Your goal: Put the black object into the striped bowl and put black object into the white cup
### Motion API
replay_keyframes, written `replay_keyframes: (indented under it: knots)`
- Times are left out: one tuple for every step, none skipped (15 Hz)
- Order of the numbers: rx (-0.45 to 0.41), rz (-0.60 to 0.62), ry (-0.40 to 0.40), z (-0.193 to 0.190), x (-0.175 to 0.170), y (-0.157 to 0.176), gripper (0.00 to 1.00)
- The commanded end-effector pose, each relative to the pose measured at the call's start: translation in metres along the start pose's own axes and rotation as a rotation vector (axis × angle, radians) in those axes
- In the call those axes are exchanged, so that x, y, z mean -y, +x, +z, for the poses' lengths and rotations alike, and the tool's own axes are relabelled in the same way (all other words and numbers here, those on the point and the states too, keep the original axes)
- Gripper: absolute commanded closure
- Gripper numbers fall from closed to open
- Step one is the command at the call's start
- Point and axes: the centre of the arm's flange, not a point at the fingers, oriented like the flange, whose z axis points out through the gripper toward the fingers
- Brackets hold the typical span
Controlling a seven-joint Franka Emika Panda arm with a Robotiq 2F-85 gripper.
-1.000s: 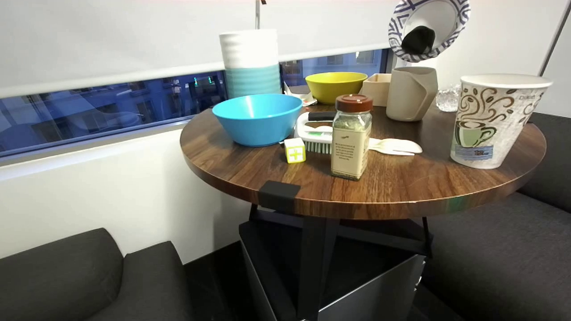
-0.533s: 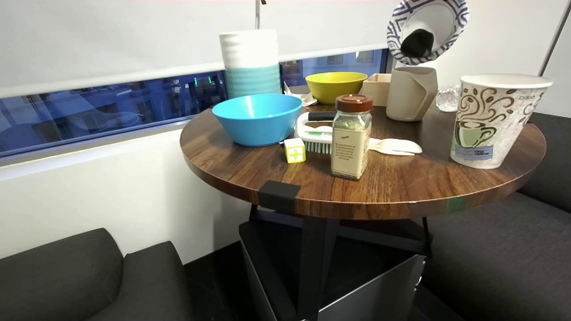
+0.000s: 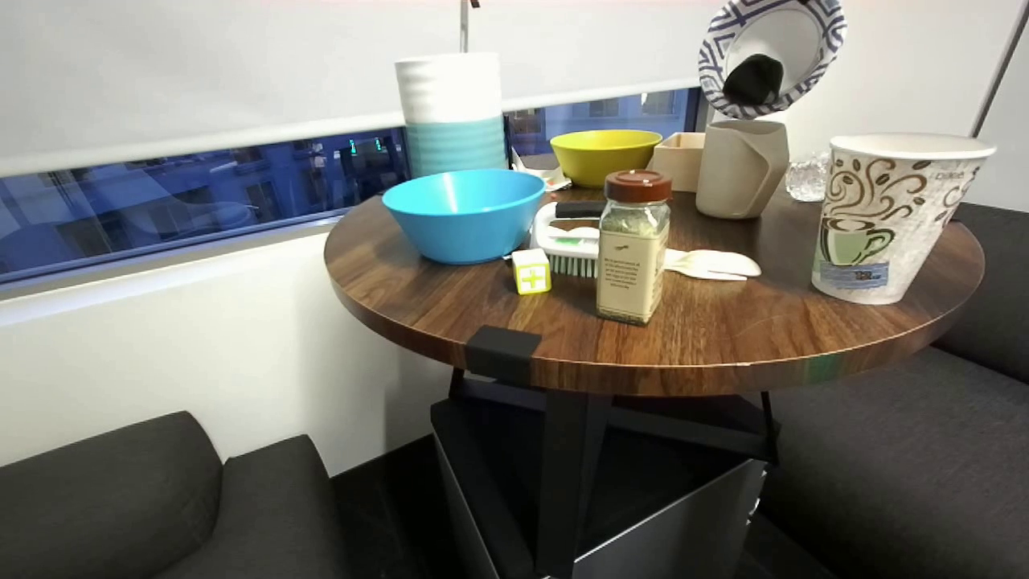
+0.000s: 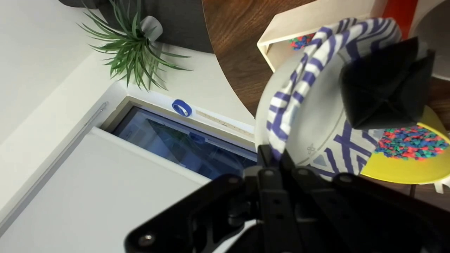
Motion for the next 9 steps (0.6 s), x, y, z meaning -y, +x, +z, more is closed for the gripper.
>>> replay_keyframes:
  knots:
    - [-0.015,-0.052,-0.017,-0.006,0.002,-0.007,0.99]
    - [-0.016,-0.068,-0.02,-0.007,0.003,-0.009,0.99]
    - [-0.022,-0.082,-0.017,-0.008,0.004,-0.01,0.99]
    - [-0.029,-0.098,-0.022,-0.01,0.005,-0.011,0.99]
    - [-0.035,-0.111,-0.024,-0.012,0.007,-0.012,0.99]
    - [-0.044,-0.123,-0.022,-0.014,0.009,-0.012,0.99]
    - [-0.052,-0.137,-0.022,-0.017,0.011,-0.013,0.99]
    - [-0.063,-0.147,-0.025,-0.019,0.014,-0.014,0.99]
    - [-0.072,-0.154,-0.032,-0.022,0.016,-0.015,0.99]
